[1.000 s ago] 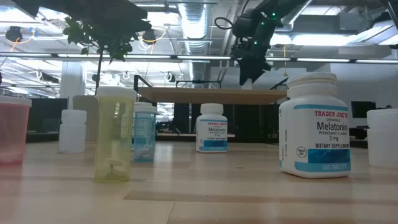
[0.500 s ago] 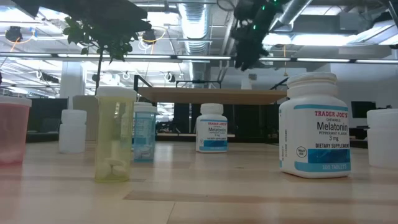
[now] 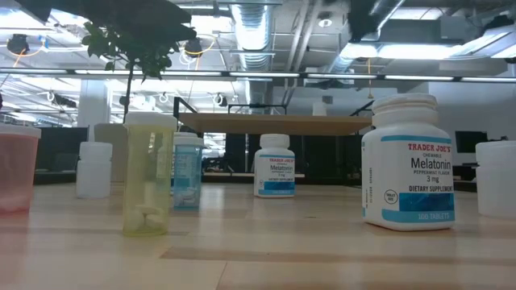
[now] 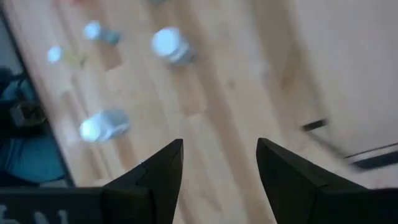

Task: Pick and place medicine bottles onto shelf by color
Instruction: Align the right white bottle with the other white bottle on the shelf

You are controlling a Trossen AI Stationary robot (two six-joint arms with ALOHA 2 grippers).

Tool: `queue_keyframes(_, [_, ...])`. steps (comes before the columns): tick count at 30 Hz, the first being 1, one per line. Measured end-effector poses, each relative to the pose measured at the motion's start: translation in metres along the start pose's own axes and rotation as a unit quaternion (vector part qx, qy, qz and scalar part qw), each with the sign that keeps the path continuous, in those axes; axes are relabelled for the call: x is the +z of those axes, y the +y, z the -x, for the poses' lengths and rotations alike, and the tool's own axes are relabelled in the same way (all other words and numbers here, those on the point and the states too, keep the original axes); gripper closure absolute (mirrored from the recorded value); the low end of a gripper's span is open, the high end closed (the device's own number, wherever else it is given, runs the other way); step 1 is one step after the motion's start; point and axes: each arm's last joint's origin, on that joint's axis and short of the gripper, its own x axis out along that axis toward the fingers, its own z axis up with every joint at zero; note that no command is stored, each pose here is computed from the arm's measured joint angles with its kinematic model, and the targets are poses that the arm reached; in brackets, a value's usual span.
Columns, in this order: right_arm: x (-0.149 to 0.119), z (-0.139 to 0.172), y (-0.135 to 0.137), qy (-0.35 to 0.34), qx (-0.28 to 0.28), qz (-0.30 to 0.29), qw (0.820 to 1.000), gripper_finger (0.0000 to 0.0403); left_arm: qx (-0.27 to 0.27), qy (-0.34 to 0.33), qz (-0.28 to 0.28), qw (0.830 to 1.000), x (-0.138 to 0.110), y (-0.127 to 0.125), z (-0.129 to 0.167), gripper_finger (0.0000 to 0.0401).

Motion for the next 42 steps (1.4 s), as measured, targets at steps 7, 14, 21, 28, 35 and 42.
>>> queue_keyframes(7, [-0.086, -0.014, 0.069, -0.060, 0.006, 0.007, 0.998, 0.0180, -0.002, 0.002, 0.021, 1.000, 0.000, 0.000, 0.000, 0.0167])
queue_keyframes(14, [-0.147, -0.065, 0.112, -0.071, 0.078, 0.046, 0.993, 0.0180, -0.002, 0.002, 0.012, 1.000, 0.000, 0.000, 0.000, 0.0167])
queue_keyframes(21, [-0.160, -0.117, 0.127, -0.017, 0.021, 0.060, 0.998, 0.0180, -0.002, 0.003, 0.004, 1.000, -0.001, 0.000, 0.000, 0.0167])
queue_keyframes(28, [-0.154, -0.153, 0.131, 0.028, -0.048, 0.059, 0.997, 0.0180, 0.000, 0.003, -0.006, 1.000, -0.001, 0.000, 0.000, 0.0167])
queue_keyframes(35, [-0.150, -0.179, 0.132, 0.056, -0.085, 0.041, 0.994, 0.0180, -0.001, 0.003, -0.006, 1.000, -0.001, 0.000, 0.000, 0.0167])
queue_keyframes(42, [-0.150, -0.196, 0.136, 0.076, -0.092, 0.044, 0.992, 0.0180, -0.001, 0.003, -0.006, 1.000, -0.001, 0.000, 0.000, 0.0167])
